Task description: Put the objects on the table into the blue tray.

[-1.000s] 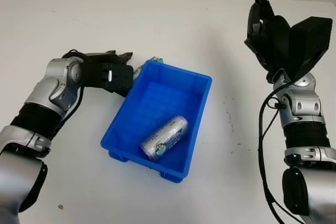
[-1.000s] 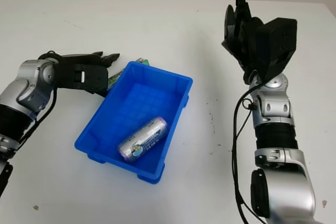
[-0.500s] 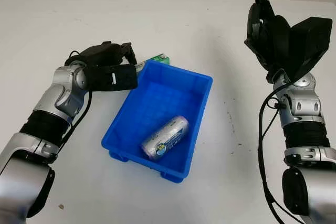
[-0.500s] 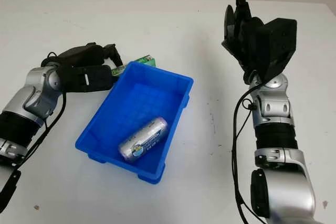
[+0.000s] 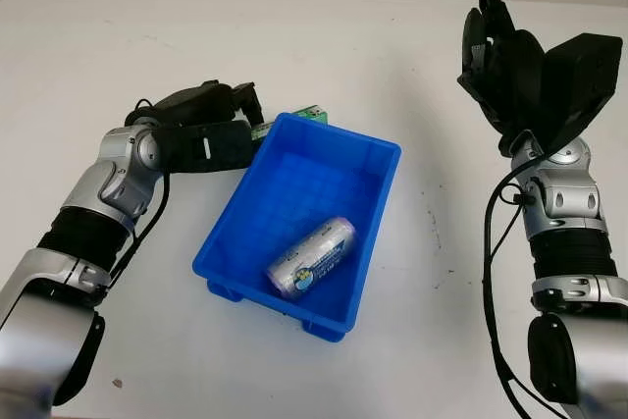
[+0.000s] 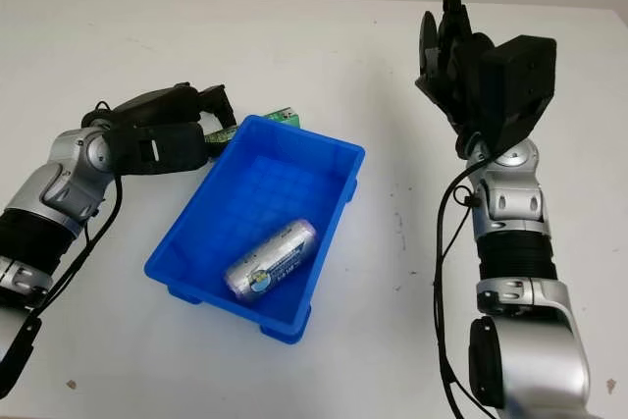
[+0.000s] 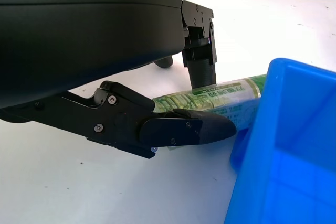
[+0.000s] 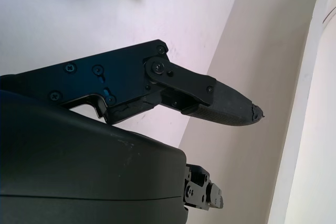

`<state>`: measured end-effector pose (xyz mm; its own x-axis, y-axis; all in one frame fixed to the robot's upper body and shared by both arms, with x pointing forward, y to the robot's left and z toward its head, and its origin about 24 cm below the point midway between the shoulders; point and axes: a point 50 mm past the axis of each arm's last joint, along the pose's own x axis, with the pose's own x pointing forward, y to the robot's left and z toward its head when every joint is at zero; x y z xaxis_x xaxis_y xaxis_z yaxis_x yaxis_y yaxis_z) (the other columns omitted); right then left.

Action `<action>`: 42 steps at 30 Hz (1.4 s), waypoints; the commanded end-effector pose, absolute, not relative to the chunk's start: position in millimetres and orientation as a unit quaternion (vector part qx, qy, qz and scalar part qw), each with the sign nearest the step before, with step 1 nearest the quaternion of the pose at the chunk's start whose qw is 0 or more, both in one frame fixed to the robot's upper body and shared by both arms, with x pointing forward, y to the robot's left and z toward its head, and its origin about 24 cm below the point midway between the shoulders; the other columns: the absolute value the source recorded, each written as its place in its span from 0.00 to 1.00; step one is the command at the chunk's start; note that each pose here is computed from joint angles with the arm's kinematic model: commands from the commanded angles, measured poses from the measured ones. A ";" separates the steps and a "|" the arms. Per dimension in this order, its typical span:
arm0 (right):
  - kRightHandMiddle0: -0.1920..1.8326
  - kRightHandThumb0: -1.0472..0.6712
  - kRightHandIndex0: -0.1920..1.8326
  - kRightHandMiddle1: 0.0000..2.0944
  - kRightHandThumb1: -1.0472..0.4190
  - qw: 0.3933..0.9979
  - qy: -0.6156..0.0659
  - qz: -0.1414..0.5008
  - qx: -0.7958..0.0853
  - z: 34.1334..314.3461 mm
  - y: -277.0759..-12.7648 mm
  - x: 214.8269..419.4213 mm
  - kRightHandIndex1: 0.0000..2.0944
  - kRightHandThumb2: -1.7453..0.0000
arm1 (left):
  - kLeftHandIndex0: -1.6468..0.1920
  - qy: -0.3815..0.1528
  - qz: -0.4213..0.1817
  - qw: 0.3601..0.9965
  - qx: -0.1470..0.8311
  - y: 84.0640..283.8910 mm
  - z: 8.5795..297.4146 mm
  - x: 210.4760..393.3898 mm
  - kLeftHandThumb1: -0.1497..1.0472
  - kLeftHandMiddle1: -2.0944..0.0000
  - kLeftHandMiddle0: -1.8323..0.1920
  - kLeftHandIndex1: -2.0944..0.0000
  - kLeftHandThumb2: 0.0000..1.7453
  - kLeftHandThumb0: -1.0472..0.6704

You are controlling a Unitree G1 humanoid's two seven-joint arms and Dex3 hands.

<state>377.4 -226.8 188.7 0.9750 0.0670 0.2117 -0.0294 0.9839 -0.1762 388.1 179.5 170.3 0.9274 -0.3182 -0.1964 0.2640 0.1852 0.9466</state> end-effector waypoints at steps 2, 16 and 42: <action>0.00 0.22 0.00 0.00 0.00 0.990 -0.110 0.016 -0.082 188.9 -232.1 375.3 0.00 0.57 | 0.49 -0.002 -0.204 0.763 0.613 176.2 160.0 389.6 1.00 0.00 0.27 0.00 0.29 0.36; 0.00 0.24 0.00 0.00 0.00 0.990 -0.104 0.025 -0.092 184.7 -232.3 376.1 0.00 0.57 | 0.69 -0.016 -0.043 0.843 0.537 225.5 223.1 409.9 1.00 0.00 0.63 0.00 0.27 0.39; 0.00 0.23 0.00 0.00 0.00 0.989 -0.106 0.040 -0.090 186.8 -226.0 380.2 0.00 0.56 | 0.48 -0.159 -0.125 0.877 0.435 214.3 306.8 351.1 1.00 0.00 0.38 0.00 0.24 0.35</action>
